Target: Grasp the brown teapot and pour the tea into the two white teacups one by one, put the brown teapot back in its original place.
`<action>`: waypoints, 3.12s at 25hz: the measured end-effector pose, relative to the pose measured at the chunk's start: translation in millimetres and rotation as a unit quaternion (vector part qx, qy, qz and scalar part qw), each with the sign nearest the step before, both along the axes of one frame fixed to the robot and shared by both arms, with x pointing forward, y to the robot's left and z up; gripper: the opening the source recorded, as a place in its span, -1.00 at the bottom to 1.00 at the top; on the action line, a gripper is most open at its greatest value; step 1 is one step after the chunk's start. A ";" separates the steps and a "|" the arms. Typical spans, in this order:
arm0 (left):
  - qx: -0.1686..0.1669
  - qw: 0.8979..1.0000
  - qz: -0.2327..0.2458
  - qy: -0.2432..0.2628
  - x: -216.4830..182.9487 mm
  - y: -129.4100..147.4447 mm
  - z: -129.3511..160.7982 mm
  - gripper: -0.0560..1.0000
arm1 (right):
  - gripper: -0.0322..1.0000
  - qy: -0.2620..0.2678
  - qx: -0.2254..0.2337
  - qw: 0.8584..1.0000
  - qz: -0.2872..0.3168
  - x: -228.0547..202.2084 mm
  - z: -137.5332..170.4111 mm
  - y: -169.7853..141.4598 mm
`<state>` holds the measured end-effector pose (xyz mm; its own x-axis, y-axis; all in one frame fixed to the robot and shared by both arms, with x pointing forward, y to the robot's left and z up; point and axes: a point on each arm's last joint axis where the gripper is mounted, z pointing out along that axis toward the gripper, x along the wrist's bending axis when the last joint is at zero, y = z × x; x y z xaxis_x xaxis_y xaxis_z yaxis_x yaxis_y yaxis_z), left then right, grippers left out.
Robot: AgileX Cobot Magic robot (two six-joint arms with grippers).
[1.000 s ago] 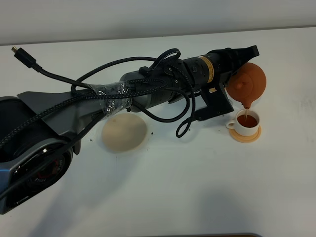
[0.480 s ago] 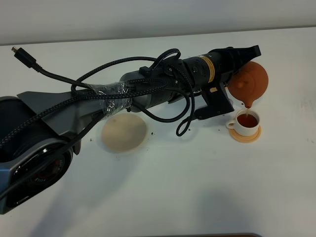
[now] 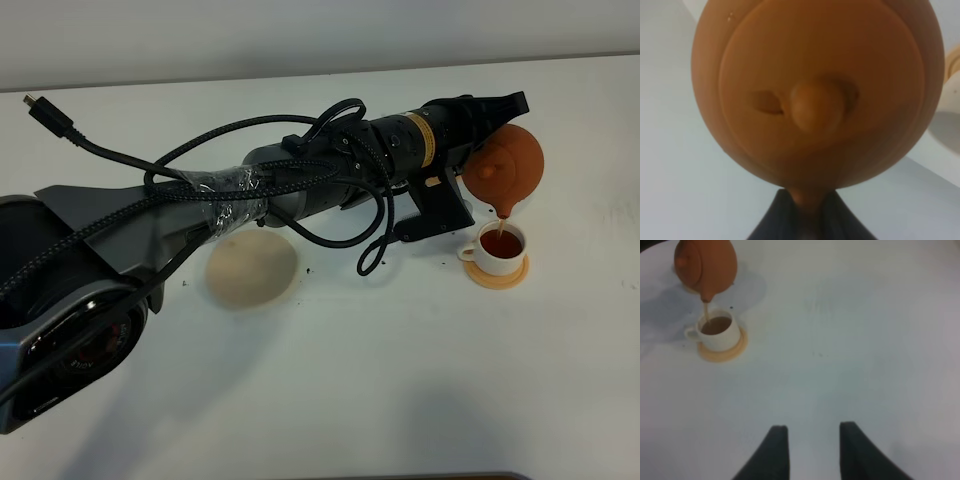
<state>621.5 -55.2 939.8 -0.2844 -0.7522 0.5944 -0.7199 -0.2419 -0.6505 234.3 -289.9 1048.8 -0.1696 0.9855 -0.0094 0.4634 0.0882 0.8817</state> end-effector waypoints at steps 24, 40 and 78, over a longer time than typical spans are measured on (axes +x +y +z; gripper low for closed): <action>-0.081 0.993 0.047 0.075 3.6 -3.1 -29.4 -0.68 | -0.47 0.000 0.000 1.000 0.000 0.0 0.0 0.0; -0.129 0.966 0.148 0.168 1.4 13.5 13.7 -0.68 | -0.47 0.000 0.000 1.000 0.000 0.0 0.0 0.0; -0.115 0.680 0.537 0.485 -40.8 64.9 27.1 -0.68 | -0.47 0.000 0.000 1.000 0.000 0.0 0.0 0.0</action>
